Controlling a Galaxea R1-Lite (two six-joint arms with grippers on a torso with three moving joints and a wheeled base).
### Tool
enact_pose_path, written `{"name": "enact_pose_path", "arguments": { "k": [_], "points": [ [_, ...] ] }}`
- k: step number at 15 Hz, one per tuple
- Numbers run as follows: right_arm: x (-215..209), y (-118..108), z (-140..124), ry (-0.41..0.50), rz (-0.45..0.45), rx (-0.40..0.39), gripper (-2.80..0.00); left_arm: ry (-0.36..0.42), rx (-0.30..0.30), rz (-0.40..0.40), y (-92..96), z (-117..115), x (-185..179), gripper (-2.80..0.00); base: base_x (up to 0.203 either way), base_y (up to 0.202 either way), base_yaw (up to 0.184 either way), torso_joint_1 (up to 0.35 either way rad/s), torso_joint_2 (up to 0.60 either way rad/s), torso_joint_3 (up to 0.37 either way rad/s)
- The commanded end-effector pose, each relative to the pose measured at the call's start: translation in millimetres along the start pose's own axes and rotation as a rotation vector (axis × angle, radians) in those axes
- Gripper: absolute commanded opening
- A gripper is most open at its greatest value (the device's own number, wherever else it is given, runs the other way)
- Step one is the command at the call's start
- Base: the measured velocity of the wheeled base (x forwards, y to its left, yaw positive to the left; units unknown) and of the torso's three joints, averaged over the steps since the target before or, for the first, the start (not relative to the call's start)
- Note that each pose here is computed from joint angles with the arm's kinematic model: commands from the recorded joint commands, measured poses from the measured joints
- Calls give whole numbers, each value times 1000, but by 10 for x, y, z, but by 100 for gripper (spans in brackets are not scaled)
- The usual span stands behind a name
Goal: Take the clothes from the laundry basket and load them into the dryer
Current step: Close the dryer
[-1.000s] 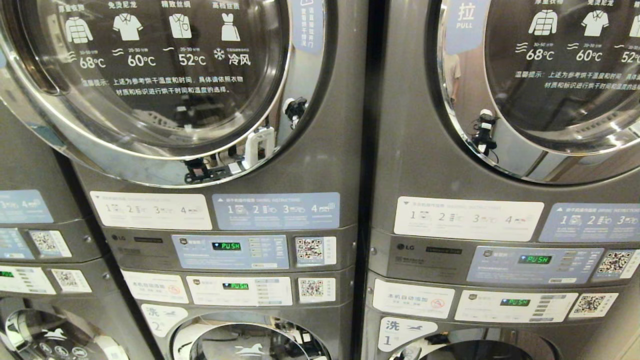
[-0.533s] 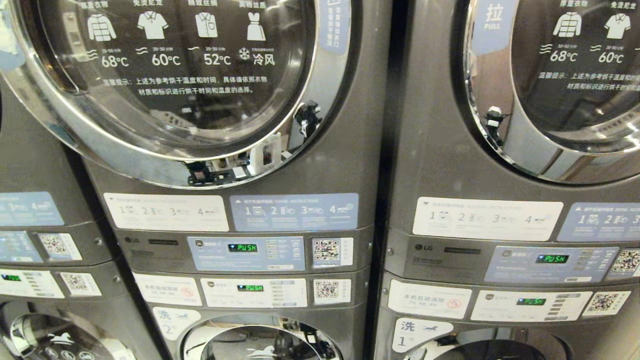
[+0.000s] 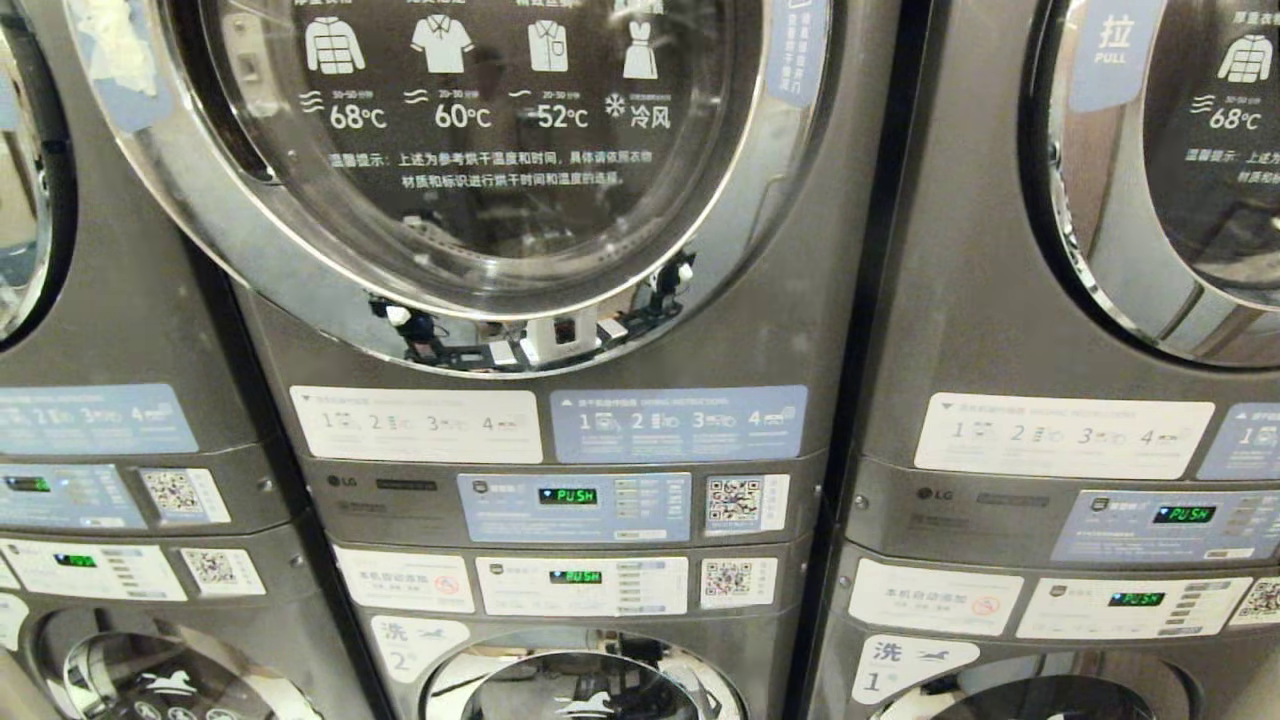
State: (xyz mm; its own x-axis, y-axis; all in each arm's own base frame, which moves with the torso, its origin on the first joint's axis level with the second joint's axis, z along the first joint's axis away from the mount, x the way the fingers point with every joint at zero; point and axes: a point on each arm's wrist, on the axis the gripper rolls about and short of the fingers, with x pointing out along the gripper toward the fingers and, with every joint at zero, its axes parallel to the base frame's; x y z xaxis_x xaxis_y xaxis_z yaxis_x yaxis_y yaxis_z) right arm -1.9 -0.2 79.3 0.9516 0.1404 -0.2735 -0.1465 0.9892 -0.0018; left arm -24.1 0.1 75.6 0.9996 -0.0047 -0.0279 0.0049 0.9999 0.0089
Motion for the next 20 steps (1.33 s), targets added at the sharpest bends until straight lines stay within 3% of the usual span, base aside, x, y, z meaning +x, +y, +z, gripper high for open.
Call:
{"name": "enact_pose_path", "arguments": {
  "k": [1, 4, 6, 8, 10, 12, 14, 16, 18, 20],
  "points": [
    [3, 0, 1, 4, 1, -1, -280, -3, 0, 2, 0, -1, -3, -280, 0, 101, -2, -2, 2, 1],
    [3, 0, 1, 4, 1, -1, -280, 3, 2, 1, -1, -4, -6, -280, 0, 16, -1, 0, -1, 0],
    [3, 0, 1, 4, 1, 1, -280, -16, 83, -38, -9, 41, -18, -280, 0, 0, 0, 0, 0, 0],
    [3, 0, 1, 4, 1, 1, -280, -77, 88, -132, -28, 343, -91, -280, 0, 0, 0, 0, 0, 0],
    [3, 0, 0, 4, 1, 3, -280, -28, 73, -183, -34, 721, -2, -280, 0, 0, 0, 0, 0, 0],
    [4, 0, -2, 4, 1, 3, -280, 50, 33, -209, -35, 1231, 335, -280, 0, 0, 0, 0, 0, 0],
    [3, 0, -2, 3, 1, 3, -280, 61, 1, -223, -35, 1728, 860, -280, 0, 0, 0, 0, 0, 0],
    [4, 0, -2, 4, 1, 3, -280, 15, -14, -227, -30, 2138, 1465, -280, 0, 0, 0, 0, 0, 0],
    [4, 0, -2, 4, 1, 3, -280, -85, -14, -230, -19, 2514, 1956, -280, 0, 0, 0, 0, 0, 0],
    [4, 0, -2, 3, 1, 3, -280, -150, -12, -230, -9, 2739, 2341, -280, 0, 0, 0, 0, 0, 0]
  ]
}}
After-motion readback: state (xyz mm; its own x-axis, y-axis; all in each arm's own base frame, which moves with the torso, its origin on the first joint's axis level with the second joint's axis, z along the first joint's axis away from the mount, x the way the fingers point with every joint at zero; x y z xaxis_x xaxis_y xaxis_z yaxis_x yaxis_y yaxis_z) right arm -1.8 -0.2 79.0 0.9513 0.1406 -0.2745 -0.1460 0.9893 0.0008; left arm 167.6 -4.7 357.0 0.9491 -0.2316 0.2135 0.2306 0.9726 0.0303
